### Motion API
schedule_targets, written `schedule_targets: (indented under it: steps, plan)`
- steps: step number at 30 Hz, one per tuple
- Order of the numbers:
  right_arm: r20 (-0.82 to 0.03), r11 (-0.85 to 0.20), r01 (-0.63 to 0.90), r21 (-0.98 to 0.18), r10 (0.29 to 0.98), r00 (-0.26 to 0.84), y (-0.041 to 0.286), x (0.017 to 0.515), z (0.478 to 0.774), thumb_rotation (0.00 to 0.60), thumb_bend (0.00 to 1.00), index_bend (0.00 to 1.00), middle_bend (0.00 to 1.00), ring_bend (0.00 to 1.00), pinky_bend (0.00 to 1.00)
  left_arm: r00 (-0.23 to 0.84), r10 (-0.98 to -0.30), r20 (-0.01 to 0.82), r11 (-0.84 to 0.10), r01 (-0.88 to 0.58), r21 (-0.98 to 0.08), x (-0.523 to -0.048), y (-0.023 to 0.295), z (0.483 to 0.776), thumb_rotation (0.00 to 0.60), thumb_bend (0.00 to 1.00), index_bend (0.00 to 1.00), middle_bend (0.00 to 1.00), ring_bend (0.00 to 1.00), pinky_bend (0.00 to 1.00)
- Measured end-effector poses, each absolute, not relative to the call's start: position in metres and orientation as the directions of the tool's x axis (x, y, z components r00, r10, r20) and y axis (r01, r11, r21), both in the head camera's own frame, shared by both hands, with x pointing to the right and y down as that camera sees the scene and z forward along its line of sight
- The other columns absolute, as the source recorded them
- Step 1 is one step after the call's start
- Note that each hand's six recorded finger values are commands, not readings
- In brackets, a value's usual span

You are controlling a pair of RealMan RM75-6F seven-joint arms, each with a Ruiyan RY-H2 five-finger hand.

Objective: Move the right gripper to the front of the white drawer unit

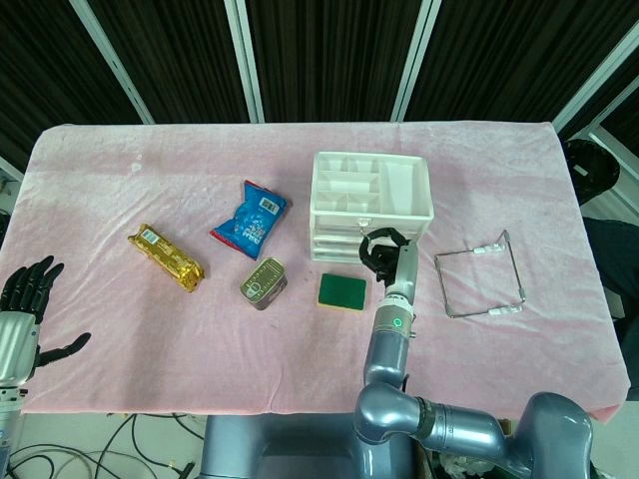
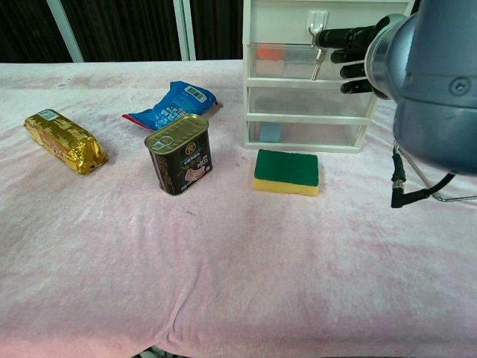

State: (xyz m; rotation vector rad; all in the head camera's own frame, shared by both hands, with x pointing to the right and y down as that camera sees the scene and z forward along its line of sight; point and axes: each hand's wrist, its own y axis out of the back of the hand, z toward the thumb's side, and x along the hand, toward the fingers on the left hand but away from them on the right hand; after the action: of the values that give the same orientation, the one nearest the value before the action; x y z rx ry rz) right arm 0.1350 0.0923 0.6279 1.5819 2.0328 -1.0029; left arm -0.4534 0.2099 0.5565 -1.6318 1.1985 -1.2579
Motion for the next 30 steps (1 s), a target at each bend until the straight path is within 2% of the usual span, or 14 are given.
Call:
schedule_targets:
  steps: [18, 30]
  plan:
    - [-0.645, 0.163, 0.933, -0.320, 0.685, -0.340, 0.087, 0.137, 0.628, 0.600, 0.51, 0.63, 0.91, 1.00, 0.84, 0.081, -0.957, 0.279, -0.290, -0.236, -0.927, -0.453, 0.210, 0.556, 0.600, 0.03, 0.00, 0.00, 0.00, 0.00]
    - [-0.637, 0.110, 0.935, -0.338, 0.704, -0.314, 0.093, 0.126, 0.631, 0.600, 0.48, 0.63, 0.90, 1.00, 0.84, 0.080, -0.956, 0.281, -0.292, -0.238, -0.926, -0.453, 0.210, 0.557, 0.600, 0.03, 0.00, 0.00, 0.00, 0.00]
